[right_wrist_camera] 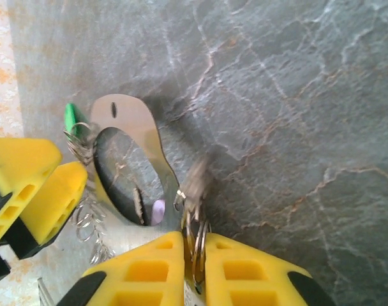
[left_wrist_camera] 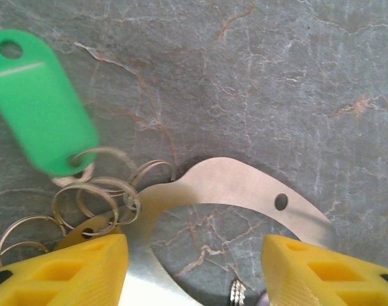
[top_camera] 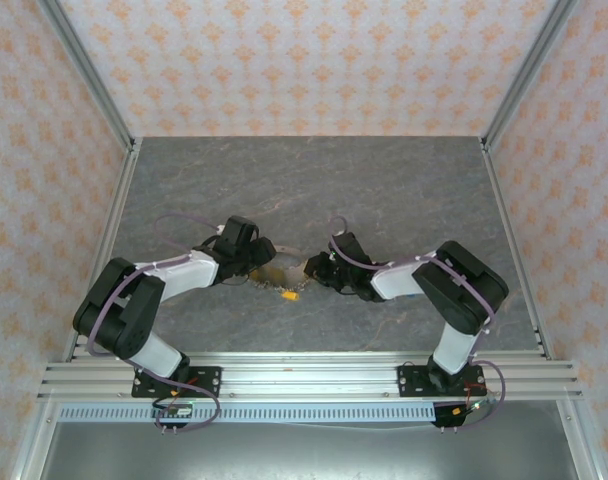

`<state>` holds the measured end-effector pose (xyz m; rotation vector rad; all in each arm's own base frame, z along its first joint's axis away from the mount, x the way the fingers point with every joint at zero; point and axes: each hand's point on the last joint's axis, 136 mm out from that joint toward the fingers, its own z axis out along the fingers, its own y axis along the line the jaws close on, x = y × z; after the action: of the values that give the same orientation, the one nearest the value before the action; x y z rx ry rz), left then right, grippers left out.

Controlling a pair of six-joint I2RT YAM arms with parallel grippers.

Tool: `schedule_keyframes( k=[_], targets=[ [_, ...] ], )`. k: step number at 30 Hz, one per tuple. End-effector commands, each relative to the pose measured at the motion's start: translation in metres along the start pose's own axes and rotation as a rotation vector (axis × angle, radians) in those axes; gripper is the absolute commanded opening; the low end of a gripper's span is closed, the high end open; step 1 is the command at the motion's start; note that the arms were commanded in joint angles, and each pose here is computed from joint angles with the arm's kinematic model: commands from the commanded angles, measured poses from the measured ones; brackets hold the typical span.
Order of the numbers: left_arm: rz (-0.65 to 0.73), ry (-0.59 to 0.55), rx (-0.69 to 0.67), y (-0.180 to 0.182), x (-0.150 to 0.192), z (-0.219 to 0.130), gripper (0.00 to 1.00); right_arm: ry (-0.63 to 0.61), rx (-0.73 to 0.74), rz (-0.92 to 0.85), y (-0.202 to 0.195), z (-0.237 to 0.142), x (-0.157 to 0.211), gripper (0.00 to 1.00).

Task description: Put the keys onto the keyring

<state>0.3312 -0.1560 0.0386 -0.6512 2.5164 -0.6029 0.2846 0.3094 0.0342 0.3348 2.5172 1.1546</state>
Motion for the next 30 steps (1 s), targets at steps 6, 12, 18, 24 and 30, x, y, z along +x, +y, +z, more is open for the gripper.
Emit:
schedule_keyframes(
  k=[6,12,18,24,30],
  targets=[
    [0.132,-0.050,0.088,-0.023,-0.011,-0.041,0.74,-0.110,-0.090,-0.136,0.038,-0.034,-0.018,0.00],
    [0.312,-0.213,0.163,-0.050,-0.038,-0.104,0.93,-0.113,-0.098,-0.357,0.061,-0.064,-0.027,0.00],
    [0.450,-0.345,0.167,-0.060,-0.055,-0.158,1.00,-0.122,-0.078,-0.640,0.090,-0.115,-0.050,0.00],
    [0.611,-0.376,0.319,-0.091,-0.049,-0.188,1.00,-0.025,-0.096,-0.820,0.119,-0.148,-0.053,0.00],
    [0.782,-0.186,0.338,-0.114,-0.034,-0.191,1.00,0.088,-0.111,-0.886,0.144,-0.157,-0.055,0.00]
  ],
)
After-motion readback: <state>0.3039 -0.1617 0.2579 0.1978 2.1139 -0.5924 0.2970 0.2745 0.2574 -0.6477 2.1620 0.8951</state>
